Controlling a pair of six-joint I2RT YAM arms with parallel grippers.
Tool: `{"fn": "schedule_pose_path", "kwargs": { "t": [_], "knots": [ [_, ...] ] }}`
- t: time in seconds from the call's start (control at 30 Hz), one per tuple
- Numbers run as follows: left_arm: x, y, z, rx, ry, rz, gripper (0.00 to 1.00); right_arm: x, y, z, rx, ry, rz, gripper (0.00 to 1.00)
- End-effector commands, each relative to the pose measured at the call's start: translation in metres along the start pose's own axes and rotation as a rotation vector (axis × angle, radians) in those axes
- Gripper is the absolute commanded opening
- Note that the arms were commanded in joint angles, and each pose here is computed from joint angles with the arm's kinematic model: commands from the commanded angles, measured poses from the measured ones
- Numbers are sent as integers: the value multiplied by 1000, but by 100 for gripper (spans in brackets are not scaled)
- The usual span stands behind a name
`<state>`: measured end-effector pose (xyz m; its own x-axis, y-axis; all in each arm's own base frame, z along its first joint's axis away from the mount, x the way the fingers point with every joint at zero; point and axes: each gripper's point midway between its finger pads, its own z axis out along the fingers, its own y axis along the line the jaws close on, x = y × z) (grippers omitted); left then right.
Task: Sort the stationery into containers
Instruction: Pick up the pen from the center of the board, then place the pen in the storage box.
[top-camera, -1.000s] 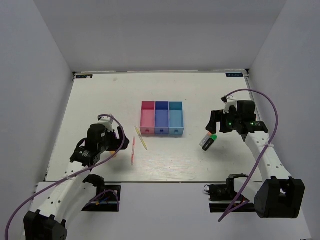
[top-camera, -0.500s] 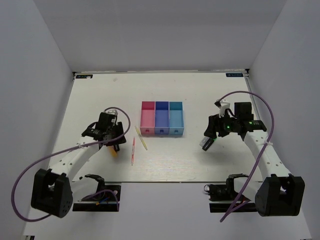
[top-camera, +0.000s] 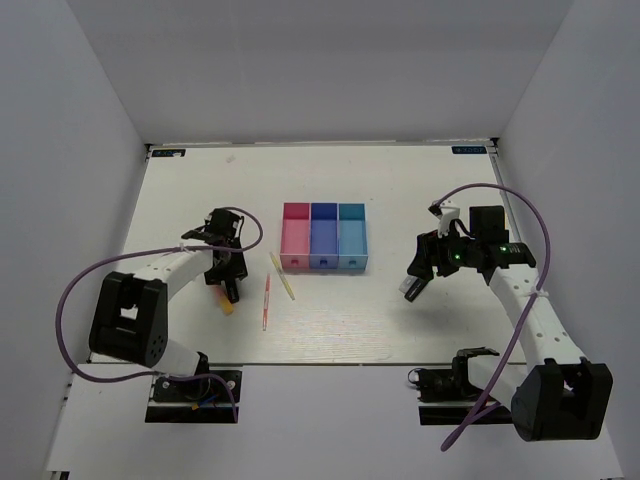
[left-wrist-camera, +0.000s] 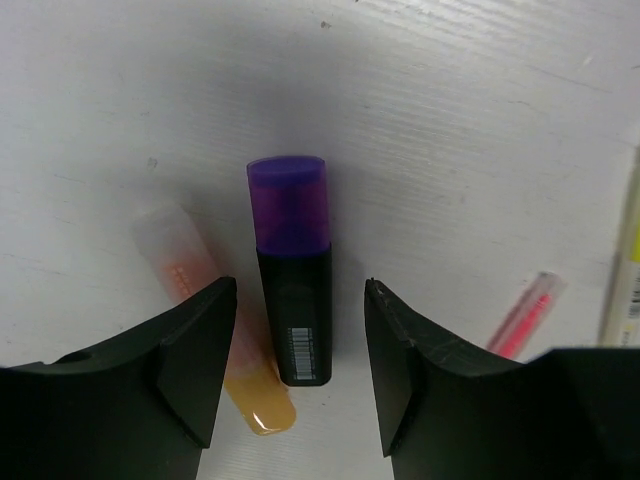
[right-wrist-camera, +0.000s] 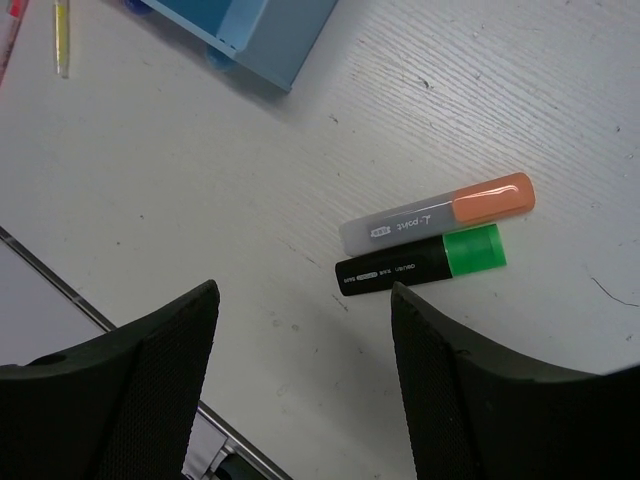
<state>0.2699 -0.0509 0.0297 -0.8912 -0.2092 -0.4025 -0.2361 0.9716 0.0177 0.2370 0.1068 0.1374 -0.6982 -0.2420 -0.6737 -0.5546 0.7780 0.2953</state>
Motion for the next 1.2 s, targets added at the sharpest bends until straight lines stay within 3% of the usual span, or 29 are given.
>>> {"fn": "schedule_pose_path", "kwargs": {
  "t": [0.0, 0.13, 0.23, 0.37, 0.4, 0.47, 0.63, 0.73, 0.93, 0.97, 1.0, 1.03, 1.07, 1.17],
  "knots": [
    [-16, 1, 0, -28, -32, -5, 65, -15, 10, -11, -22, -45, -47, 72],
    [-14, 0, 11, -36, -16, -4, 63, -15, 9, -11, -19, -48, -52, 72],
    [-9, 0, 20, -47, -2, -7, 56, -16, 10, -11, -24, -50, -51, 72],
    [3, 5, 29, -68, 24, -15, 37, -16, 10, -12, -23, -52, -47, 72],
    [4, 5, 29, -72, 23, -16, 28, -16, 10, -12, -22, -54, -47, 72],
    [3, 5, 27, -72, 20, -20, 21, -14, 10, -12, -23, -49, -44, 72],
    [-28, -23, -13, 20, -112, 19, 8, -14, 10, -10, -25, -49, -43, 72],
    [-78, -57, -66, 144, -254, 23, 6, -15, 10, -10, -28, -48, -45, 72],
    [-118, -118, -123, 293, -352, 102, 5, -14, 8, -9, -20, -46, -43, 70],
    [-116, -127, -118, 295, -331, 121, 5, -13, 8, -8, -22, -42, -37, 67],
    [-119, -140, -118, 314, -325, 133, 5, -12, 7, -8, -20, -40, -36, 43],
    [-128, -152, -128, 341, -348, 134, 5, -12, 9, -7, -25, -38, -36, 27],
    [-124, -160, -117, 333, -322, 152, 5, -13, 9, -7, -27, -40, -34, 0],
    [-128, -180, -98, 318, -298, 165, 8, -11, 9, -8, -25, -38, -27, 0]
  ]
}}
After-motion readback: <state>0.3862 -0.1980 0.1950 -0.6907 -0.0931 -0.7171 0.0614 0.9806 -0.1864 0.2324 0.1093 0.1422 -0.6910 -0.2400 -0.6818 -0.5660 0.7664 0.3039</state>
